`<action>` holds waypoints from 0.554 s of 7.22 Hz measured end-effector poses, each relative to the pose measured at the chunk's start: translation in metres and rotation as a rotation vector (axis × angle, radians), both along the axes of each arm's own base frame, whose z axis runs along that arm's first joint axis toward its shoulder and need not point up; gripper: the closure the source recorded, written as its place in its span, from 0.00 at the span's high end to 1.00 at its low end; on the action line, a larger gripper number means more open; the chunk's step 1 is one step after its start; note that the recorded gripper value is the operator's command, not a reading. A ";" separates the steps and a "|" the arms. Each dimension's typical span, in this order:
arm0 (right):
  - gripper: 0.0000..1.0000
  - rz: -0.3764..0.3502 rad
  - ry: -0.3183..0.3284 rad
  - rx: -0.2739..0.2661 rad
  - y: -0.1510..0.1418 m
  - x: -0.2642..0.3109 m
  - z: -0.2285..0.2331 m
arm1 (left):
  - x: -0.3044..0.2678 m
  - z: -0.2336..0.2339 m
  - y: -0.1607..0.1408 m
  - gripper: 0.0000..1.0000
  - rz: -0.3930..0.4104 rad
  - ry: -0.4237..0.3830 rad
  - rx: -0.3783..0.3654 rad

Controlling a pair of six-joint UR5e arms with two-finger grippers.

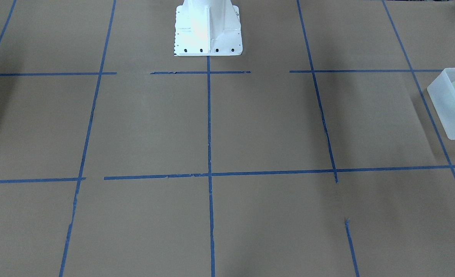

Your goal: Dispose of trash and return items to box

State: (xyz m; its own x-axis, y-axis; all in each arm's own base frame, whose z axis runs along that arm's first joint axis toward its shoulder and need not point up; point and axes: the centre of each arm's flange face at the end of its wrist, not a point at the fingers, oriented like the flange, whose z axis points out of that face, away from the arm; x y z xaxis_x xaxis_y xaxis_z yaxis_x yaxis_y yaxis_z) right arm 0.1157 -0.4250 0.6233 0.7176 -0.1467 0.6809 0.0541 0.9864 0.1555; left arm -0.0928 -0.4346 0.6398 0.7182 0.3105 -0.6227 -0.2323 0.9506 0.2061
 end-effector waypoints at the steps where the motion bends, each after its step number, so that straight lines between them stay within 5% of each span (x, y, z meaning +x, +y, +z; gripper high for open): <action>1: 1.00 0.012 -0.001 -0.005 0.004 -0.012 0.005 | -0.001 0.004 0.006 1.00 -0.002 0.001 -0.008; 4: 1.00 0.004 0.019 -0.011 0.011 -0.025 0.015 | -0.002 0.008 0.011 1.00 -0.005 0.001 -0.019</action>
State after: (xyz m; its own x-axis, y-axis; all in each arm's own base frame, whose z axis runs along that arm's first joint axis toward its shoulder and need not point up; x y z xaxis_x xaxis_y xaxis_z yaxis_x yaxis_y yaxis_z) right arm 0.0910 -0.4145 0.6379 0.7308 -0.1359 0.6689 0.0527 0.9883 0.1433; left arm -0.0944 -0.4240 0.6482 0.7194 0.2946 -0.6290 -0.2272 0.9556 0.1877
